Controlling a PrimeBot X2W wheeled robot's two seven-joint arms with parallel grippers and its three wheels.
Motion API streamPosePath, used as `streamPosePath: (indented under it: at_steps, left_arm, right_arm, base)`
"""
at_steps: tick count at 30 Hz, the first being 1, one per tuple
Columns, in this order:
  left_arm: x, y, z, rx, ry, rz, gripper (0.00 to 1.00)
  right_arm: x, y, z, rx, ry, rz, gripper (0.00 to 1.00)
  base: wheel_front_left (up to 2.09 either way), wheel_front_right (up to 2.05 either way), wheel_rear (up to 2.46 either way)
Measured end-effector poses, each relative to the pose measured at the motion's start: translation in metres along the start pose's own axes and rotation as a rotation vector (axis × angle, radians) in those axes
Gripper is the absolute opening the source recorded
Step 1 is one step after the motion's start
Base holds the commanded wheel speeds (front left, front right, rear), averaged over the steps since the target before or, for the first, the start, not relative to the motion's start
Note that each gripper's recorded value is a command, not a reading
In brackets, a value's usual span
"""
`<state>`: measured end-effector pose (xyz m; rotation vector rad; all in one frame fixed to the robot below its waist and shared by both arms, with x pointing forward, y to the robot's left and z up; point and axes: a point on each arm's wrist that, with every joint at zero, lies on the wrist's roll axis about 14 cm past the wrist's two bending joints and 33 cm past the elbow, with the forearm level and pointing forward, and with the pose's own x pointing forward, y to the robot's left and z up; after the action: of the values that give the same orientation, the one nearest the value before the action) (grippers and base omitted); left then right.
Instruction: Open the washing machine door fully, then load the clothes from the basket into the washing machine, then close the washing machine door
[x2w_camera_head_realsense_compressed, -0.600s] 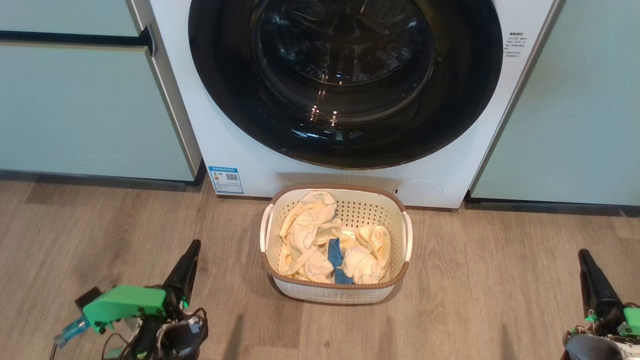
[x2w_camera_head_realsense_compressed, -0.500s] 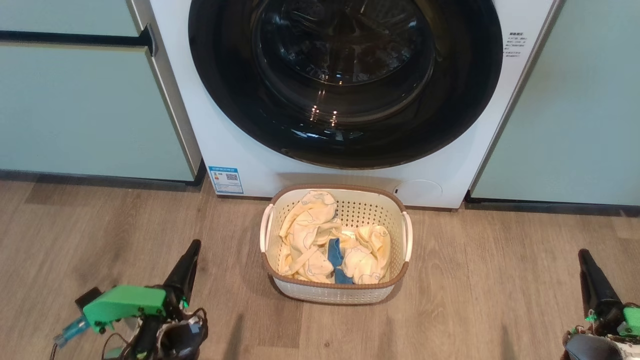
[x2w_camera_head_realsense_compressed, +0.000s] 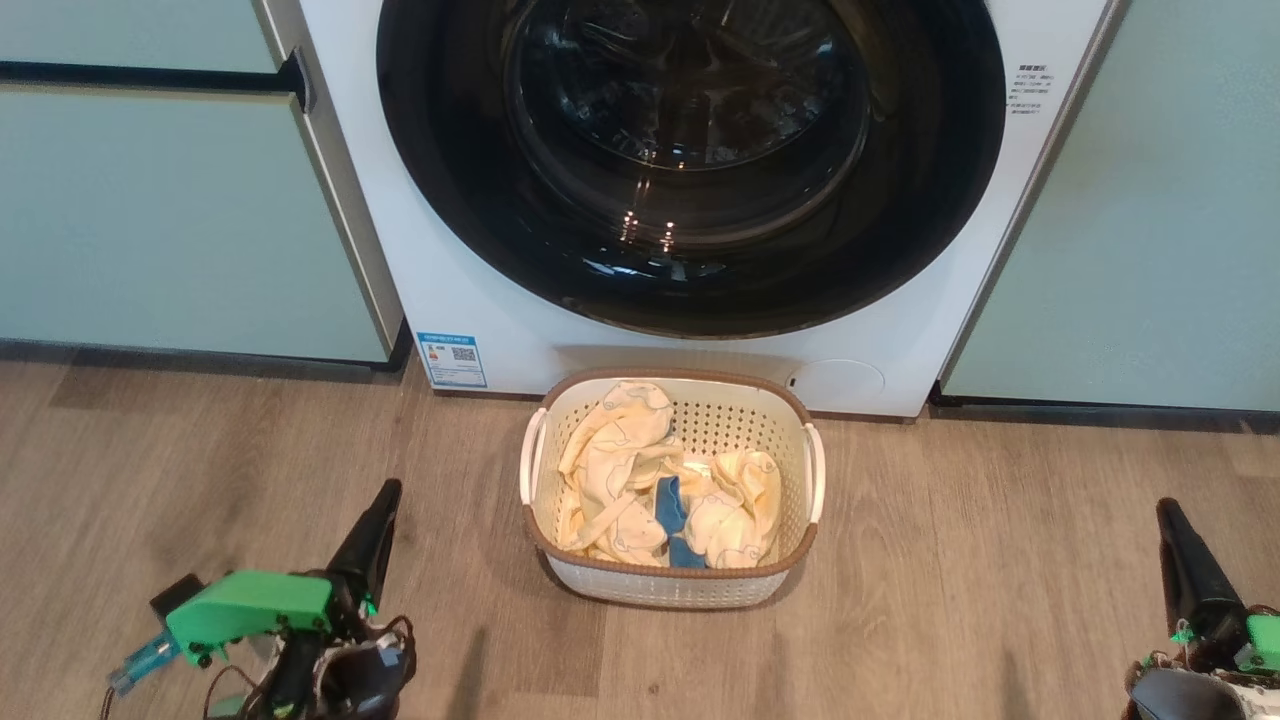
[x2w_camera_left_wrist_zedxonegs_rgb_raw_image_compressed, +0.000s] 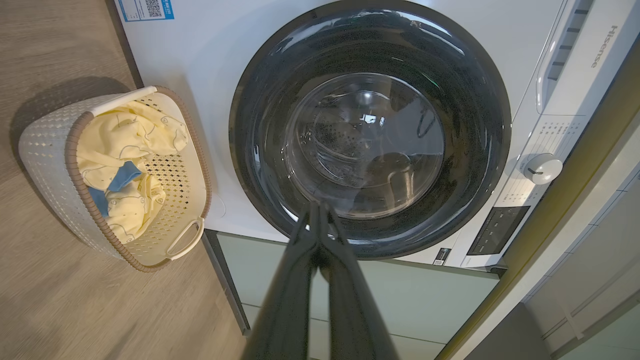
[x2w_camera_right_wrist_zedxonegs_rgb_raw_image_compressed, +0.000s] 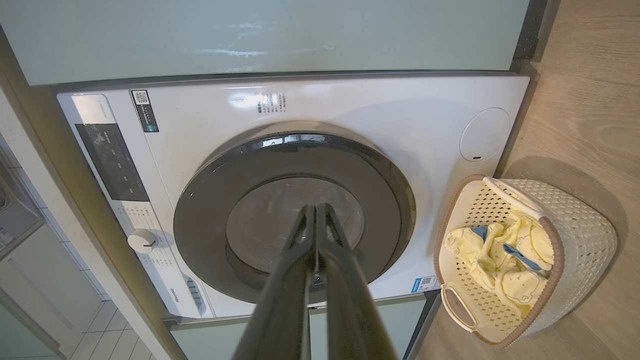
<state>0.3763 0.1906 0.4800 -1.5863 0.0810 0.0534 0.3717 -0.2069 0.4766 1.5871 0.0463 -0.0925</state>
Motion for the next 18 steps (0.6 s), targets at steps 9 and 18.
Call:
streamPosePath:
  at_steps: [9,18]
  left_arm:
    - [0.0000,0.0000,0.0000,0.000,0.000,0.000,0.00]
    - [0.0000,0.0001,0.0000,0.000,0.000,0.000,1.00]
  right_arm:
    - [0.0000,0.0000,0.0000,0.000,0.000,0.000,0.00]
    - [0.0000,0.0000,0.0000,0.000,0.000,0.000,1.00]
  base:
    - [0.00,0.00,0.00]
    - [0.00,0.00,0.00]
